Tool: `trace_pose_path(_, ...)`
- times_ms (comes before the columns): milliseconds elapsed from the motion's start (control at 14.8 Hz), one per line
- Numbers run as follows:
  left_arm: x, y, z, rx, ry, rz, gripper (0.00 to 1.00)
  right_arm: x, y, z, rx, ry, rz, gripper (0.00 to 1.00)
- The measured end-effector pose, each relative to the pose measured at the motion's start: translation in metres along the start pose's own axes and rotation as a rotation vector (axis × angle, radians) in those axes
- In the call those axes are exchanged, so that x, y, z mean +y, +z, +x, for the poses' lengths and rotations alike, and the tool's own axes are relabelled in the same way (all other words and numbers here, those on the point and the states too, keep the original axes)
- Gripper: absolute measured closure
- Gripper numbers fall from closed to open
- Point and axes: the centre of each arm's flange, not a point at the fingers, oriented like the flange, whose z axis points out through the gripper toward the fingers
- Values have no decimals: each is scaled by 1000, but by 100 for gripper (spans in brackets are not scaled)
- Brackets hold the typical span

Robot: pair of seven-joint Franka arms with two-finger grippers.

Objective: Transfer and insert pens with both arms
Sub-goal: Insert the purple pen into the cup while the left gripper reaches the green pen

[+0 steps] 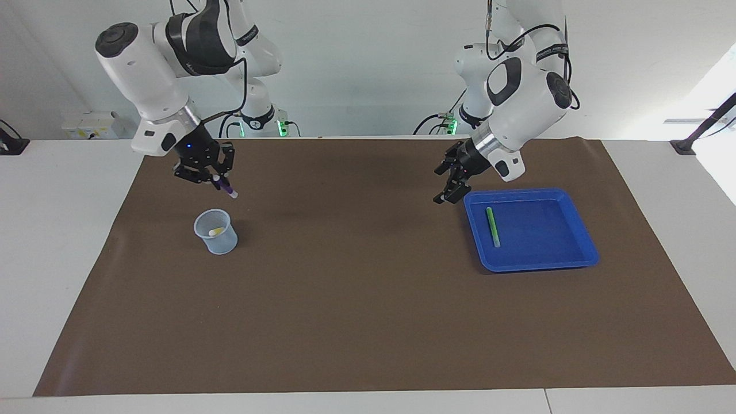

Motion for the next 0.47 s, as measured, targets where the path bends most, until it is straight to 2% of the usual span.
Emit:
trace_pose_path(135,-7,-9,26,13,183,25,0,8,8,1,-20,-28,-23,81)
trace_pose_path(270,-15,-19,60,78,339,60,0,15,25,7,-13,-32,-32,81)
trace_pose_path(472,-27,-16,90,155,686,173,0,22,61,15,-7,-36,-39,81)
